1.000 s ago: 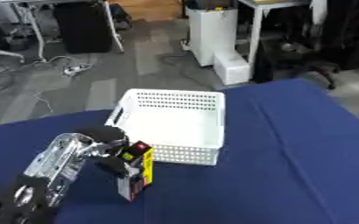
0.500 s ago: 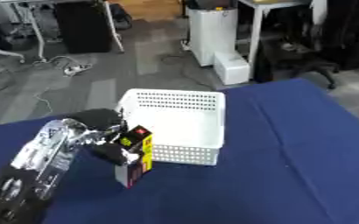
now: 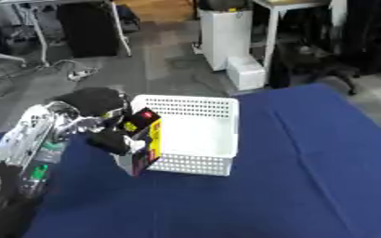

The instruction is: Pick up objects on the table and place them in the box.

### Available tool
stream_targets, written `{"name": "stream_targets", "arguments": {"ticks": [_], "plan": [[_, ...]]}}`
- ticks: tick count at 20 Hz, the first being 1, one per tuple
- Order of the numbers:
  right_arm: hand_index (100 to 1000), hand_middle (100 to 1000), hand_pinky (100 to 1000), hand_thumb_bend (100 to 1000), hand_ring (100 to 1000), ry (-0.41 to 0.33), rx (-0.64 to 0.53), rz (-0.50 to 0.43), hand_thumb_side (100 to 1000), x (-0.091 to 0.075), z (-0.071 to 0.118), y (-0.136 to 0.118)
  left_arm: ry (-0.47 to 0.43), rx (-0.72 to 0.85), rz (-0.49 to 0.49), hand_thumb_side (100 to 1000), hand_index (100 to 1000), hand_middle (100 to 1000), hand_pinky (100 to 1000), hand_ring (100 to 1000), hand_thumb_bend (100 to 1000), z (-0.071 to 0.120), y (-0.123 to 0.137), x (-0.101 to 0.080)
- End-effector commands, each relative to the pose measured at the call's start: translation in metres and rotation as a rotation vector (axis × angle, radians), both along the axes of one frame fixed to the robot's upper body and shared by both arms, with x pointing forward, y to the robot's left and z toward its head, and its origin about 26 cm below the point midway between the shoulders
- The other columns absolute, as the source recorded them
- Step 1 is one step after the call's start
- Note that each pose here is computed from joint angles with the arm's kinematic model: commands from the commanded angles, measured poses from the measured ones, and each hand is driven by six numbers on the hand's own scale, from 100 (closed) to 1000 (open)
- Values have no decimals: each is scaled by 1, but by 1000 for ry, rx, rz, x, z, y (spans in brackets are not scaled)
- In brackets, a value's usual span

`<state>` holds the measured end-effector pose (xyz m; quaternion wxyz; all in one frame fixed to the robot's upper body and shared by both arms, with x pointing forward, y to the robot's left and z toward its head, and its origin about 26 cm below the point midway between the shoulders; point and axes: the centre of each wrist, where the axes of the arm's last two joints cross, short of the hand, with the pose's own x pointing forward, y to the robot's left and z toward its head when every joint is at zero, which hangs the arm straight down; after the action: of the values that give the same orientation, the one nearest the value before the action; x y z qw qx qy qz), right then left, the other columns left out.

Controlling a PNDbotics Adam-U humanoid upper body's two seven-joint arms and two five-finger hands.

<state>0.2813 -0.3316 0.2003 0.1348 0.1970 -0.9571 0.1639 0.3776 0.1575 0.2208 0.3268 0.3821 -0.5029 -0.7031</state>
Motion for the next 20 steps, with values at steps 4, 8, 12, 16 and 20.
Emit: {"name": "stream_targets", "arguments": {"ticks": [4,8,12,16,20], "plan": [[469,385,188,100,277,-138,-84,26,1000,-1,11,0,-88,2,8,803,396,211,100,160,225,31,8,5],[469,385,188,100,277,-138,-84,28,1000,-1,11,0,-158,-36,-9,801,393,201,100,152,242,34,7,12],[469,385,188,100,277,-138,-83,33,1000,0,12,1,-252,-120,-26,795,395,199,100,147,257,26,7,29],[469,386,189,100,277,-138,-85,44,1000,1,14,2,-323,-148,-42,796,389,185,100,148,262,11,5,50],[469,386,189,100,277,-137,-78,56,1000,2,17,4,-383,-173,-41,797,389,182,100,150,270,-8,6,69]]}}
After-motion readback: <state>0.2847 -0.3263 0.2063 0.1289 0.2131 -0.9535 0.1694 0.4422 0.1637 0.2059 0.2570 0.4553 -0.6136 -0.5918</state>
